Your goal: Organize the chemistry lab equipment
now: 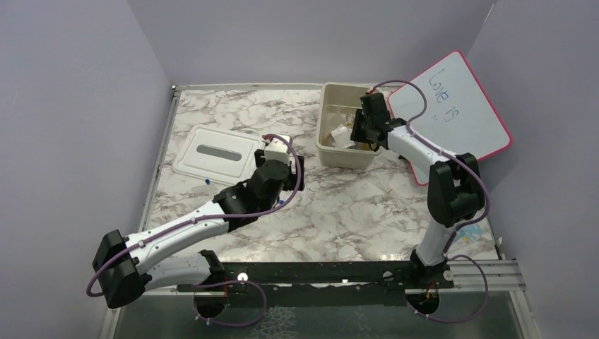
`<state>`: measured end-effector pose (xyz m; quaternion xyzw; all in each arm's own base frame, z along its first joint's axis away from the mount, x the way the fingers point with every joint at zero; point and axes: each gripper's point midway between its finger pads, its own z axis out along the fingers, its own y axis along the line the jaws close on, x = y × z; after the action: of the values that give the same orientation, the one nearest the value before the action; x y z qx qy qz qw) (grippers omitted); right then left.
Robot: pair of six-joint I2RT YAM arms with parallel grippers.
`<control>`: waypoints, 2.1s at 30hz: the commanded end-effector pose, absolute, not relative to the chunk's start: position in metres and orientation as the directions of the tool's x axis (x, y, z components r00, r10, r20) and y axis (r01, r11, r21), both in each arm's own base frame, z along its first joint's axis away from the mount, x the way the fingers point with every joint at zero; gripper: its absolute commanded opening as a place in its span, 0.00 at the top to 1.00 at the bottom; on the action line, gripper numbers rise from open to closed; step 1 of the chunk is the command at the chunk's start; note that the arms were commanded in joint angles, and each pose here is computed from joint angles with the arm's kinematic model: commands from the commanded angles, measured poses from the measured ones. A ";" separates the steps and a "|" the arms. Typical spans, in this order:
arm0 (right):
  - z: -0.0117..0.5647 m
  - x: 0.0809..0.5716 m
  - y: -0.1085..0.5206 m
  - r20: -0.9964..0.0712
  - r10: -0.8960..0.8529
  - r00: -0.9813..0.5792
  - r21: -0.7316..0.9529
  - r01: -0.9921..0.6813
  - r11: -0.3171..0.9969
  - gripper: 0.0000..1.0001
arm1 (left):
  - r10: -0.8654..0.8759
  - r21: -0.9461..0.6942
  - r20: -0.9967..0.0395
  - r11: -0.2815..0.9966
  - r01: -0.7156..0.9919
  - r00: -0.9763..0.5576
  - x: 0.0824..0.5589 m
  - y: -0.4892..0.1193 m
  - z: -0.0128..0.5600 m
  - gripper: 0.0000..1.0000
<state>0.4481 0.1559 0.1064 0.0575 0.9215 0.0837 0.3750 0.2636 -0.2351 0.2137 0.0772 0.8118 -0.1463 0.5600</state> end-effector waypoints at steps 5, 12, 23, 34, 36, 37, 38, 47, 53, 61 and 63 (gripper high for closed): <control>0.201 0.457 0.152 -0.794 0.196 -0.575 0.234 0.009 0.972 0.56 | -0.034 -0.133 -0.942 0.951 0.280 -0.335 0.270 -0.233 0.236 0.19; 0.241 0.407 0.118 -0.840 0.214 -0.498 0.214 0.059 0.975 0.42 | -0.015 -0.122 -0.945 0.943 0.309 -0.328 0.266 -0.230 0.249 0.16; 0.210 0.290 0.027 -0.819 0.277 -0.503 0.085 0.371 0.925 0.28 | 0.010 -0.108 -0.948 0.931 0.349 -0.319 0.261 -0.230 0.251 0.15; 0.120 0.270 0.027 -0.708 0.293 -0.643 0.014 0.403 0.915 0.13 | -0.007 -0.126 -0.948 0.928 0.352 -0.319 0.259 -0.230 0.249 0.14; 0.108 0.274 0.033 -0.694 0.288 -0.660 0.025 0.378 0.925 0.13 | -0.002 -0.121 -0.947 0.928 0.352 -0.321 0.259 -0.230 0.248 0.14; 0.102 0.276 0.036 -0.687 0.281 -0.670 0.028 0.362 0.932 0.13 | -0.001 -0.120 -0.947 0.928 0.352 -0.321 0.259 -0.231 0.248 0.14; 0.096 0.278 0.039 -0.677 0.274 -0.683 0.031 0.345 0.938 0.13 | 0.002 -0.118 -0.946 0.928 0.353 -0.323 0.259 -0.231 0.247 0.14; 0.034 0.271 0.051 -0.546 0.275 -0.791 0.012 0.321 0.947 0.17 | 0.010 -0.115 -0.941 0.931 0.348 -0.338 0.260 -0.232 0.239 0.14; 0.028 0.270 0.061 -0.515 0.290 -0.807 0.063 0.302 0.951 0.25 | 0.017 -0.110 -0.939 0.931 0.349 -0.343 0.261 -0.233 0.237 0.14; 0.042 0.253 0.059 -0.465 0.349 -0.814 0.064 0.363 0.930 0.61 | 0.015 -0.114 -0.938 0.931 0.348 -0.346 0.261 -0.234 0.236 0.14; 0.049 0.251 0.060 -0.466 0.357 -0.810 0.080 0.363 0.928 0.54 | 0.015 -0.115 -0.938 0.930 0.348 -0.348 0.261 -0.235 0.235 0.14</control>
<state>0.2604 0.0522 0.0347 0.1721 0.9501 -0.0331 0.2582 0.2612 -0.2309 0.2378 0.1111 0.8067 -0.1404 0.5632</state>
